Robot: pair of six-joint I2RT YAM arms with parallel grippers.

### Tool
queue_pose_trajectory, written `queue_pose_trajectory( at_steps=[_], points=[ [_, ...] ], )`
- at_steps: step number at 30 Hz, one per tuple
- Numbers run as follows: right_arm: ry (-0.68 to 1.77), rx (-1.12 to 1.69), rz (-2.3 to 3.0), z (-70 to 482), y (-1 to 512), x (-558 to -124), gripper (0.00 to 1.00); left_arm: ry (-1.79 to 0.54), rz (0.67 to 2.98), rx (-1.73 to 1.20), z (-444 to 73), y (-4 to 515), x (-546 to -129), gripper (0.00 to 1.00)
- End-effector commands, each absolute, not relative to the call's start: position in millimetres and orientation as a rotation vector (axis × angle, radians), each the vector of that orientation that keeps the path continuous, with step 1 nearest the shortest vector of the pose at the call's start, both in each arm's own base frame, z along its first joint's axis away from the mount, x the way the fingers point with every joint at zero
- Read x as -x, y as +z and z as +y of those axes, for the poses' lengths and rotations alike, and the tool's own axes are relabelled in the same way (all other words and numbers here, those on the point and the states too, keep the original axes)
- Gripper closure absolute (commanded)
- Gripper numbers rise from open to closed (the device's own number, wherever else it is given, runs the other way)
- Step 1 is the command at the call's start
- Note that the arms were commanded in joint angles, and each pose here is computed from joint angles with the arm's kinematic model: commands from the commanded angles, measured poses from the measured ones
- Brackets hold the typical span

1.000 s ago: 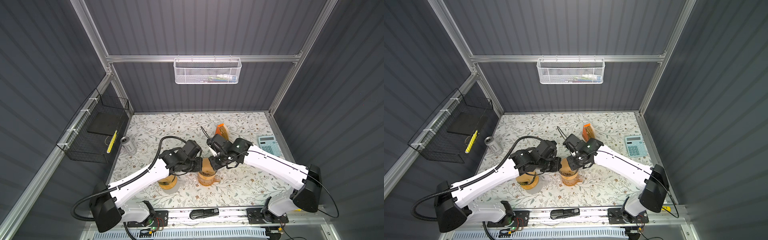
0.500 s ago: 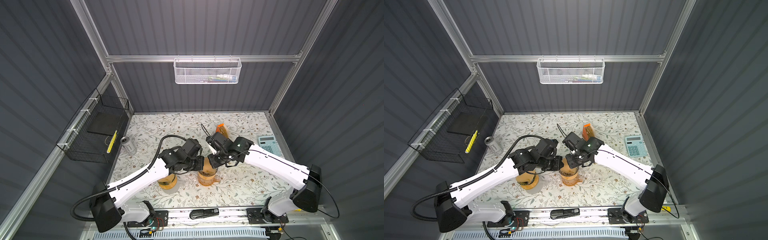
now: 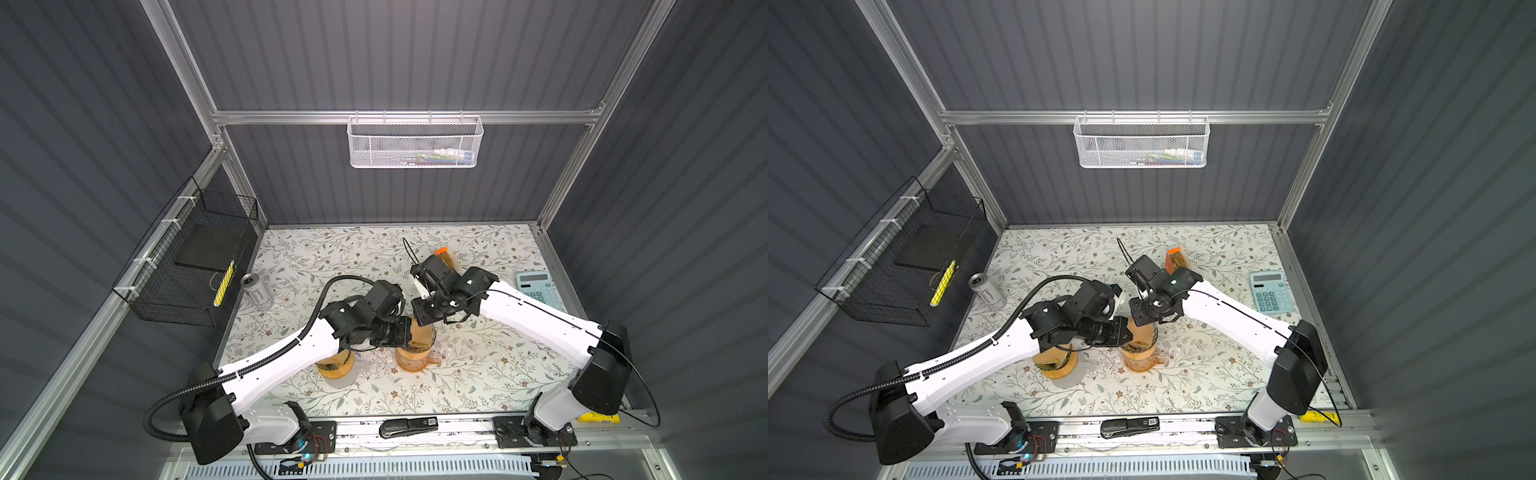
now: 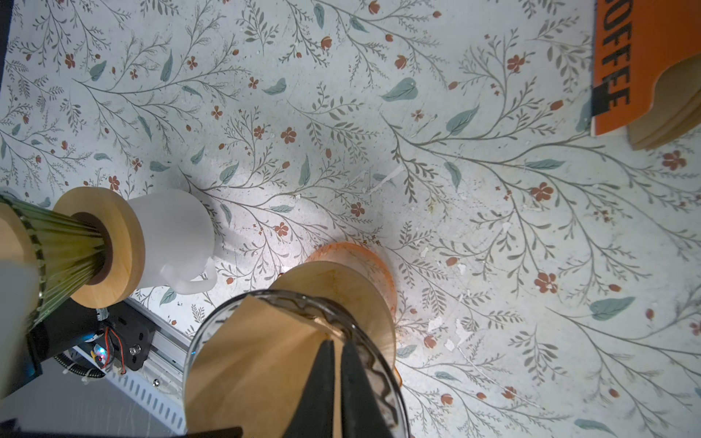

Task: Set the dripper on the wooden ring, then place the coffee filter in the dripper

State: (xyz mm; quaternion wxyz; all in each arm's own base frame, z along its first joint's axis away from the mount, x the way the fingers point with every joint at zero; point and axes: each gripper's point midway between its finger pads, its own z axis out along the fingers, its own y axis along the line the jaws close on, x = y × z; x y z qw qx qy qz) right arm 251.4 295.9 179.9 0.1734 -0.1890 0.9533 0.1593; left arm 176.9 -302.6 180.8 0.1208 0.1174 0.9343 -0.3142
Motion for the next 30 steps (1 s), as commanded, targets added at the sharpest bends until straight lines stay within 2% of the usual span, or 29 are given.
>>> queue_pose_trajectory(
  at_steps=[1,11,22,30],
  points=[
    [0.472,0.501,2.706,296,179,-257,0.90,-0.935,2.754,-0.374,-306,172,-171,0.94],
    [0.470,0.495,2.715,294,174,-257,0.90,-0.940,2.771,-0.365,-306,165,-169,0.94],
    [0.536,0.494,2.682,293,199,-247,0.90,-0.933,2.757,-0.346,-304,168,-171,0.94],
    [0.551,0.524,2.720,297,186,-238,0.90,-0.929,2.753,-0.341,-304,168,-172,0.94]
  ],
)
